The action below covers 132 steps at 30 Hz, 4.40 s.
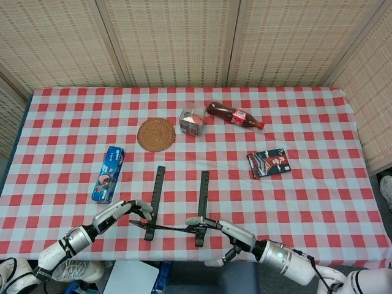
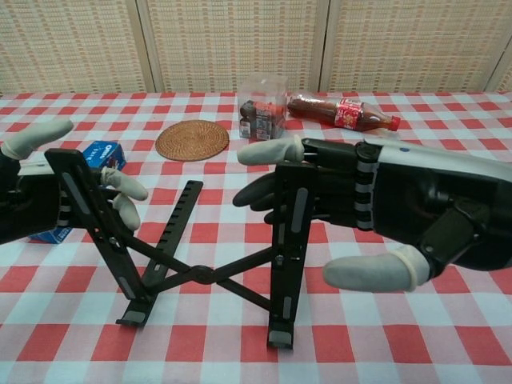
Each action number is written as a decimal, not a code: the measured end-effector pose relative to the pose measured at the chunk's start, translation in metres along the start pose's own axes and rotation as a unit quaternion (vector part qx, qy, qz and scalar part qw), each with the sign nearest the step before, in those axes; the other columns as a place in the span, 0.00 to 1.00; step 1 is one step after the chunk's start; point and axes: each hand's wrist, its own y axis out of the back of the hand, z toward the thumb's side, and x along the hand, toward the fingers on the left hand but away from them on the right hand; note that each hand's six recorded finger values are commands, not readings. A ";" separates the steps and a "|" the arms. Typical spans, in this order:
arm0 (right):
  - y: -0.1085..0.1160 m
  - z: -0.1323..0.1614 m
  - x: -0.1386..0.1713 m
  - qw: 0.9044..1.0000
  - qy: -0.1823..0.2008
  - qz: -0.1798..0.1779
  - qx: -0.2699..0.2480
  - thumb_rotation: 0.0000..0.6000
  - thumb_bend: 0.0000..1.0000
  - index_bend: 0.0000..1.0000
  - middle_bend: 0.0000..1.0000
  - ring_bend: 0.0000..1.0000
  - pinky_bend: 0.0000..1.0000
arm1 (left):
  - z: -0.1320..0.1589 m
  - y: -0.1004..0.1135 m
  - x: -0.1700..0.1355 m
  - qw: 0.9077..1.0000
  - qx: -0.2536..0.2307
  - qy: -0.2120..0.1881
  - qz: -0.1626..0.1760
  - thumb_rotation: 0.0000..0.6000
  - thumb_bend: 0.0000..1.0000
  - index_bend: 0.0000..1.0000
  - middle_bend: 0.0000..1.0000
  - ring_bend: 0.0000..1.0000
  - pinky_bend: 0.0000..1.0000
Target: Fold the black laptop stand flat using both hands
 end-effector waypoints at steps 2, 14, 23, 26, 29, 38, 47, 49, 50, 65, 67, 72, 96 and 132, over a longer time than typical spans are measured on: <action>0.001 0.000 0.000 1.000 0.001 -0.001 -0.001 1.00 0.19 0.12 0.21 0.12 0.09 | -0.003 -0.001 0.000 1.000 0.001 0.003 -0.001 0.12 0.17 0.30 0.41 0.33 0.29; 0.004 -0.002 -0.001 1.000 -0.001 -0.007 -0.003 1.00 0.19 0.12 0.21 0.12 0.10 | -0.014 -0.007 -0.006 1.000 -0.001 0.015 -0.015 0.13 0.17 0.30 0.40 0.33 0.31; 0.011 -0.003 -0.003 1.000 -0.004 -0.017 0.003 1.00 0.20 0.12 0.21 0.12 0.10 | -0.005 0.009 -0.013 1.000 0.003 -0.012 0.013 0.22 0.17 0.24 0.32 0.31 0.31; 0.014 -0.006 -0.008 1.000 -0.008 -0.020 0.006 1.00 0.20 0.12 0.21 0.12 0.10 | -0.005 0.010 -0.017 1.000 0.003 -0.007 0.010 0.23 0.17 0.24 0.32 0.31 0.31; 0.015 -0.010 -0.016 1.000 -0.012 -0.019 0.005 1.00 0.20 0.12 0.21 0.12 0.10 | -0.005 0.008 -0.019 1.000 0.002 -0.006 0.008 0.23 0.17 0.24 0.32 0.31 0.31; 0.014 -0.031 -0.037 0.999 -0.034 -0.016 -0.006 1.00 0.20 0.12 0.21 0.12 0.10 | -0.003 0.006 -0.018 1.000 0.010 -0.006 0.006 0.23 0.17 0.24 0.32 0.31 0.31; 0.009 -0.053 -0.036 0.997 -0.055 -0.017 -0.049 1.00 0.23 0.12 0.21 0.13 0.10 | -0.003 0.006 -0.017 1.000 0.012 -0.004 0.005 0.23 0.17 0.24 0.32 0.31 0.31; 0.008 -0.057 -0.035 0.996 -0.058 -0.017 -0.060 1.00 0.24 0.12 0.21 0.13 0.10 | -0.003 0.006 -0.017 1.000 0.012 -0.003 0.004 0.23 0.17 0.24 0.32 0.31 0.31; 0.007 -0.059 -0.034 0.996 -0.060 -0.017 -0.067 1.00 0.25 0.12 0.21 0.13 0.10 | -0.003 0.006 -0.017 1.000 0.012 -0.003 0.004 0.23 0.17 0.24 0.32 0.31 0.31; -0.008 -0.075 -0.024 0.991 -0.074 -0.007 -0.111 1.00 0.31 0.12 0.21 0.13 0.12 | -0.001 0.003 -0.016 1.000 0.015 -0.003 -0.002 0.23 0.17 0.24 0.32 0.31 0.31; -0.009 -0.076 -0.023 0.991 -0.076 -0.006 -0.114 1.00 0.32 0.12 0.21 0.13 0.12 | -0.001 0.003 -0.016 1.000 0.016 -0.003 -0.003 0.23 0.17 0.24 0.32 0.31 0.31; -0.012 -0.077 -0.022 0.990 -0.078 -0.005 -0.117 1.00 0.33 0.12 0.21 0.13 0.14 | 0.000 0.003 -0.016 1.000 0.016 -0.004 -0.002 0.23 0.17 0.24 0.32 0.31 0.31; 0.039 0.013 -0.006 0.998 -0.008 -0.039 0.043 1.00 0.33 0.12 0.21 0.13 0.14 | 0.002 0.031 -0.042 0.978 0.202 -0.021 0.048 0.85 0.17 0.23 0.27 0.26 0.31; 0.062 0.008 0.004 0.995 -0.035 -0.080 0.042 1.00 0.30 0.12 0.21 0.13 0.14 | -0.035 -0.001 0.005 0.942 0.332 0.000 0.050 1.00 0.32 0.47 0.26 0.24 0.31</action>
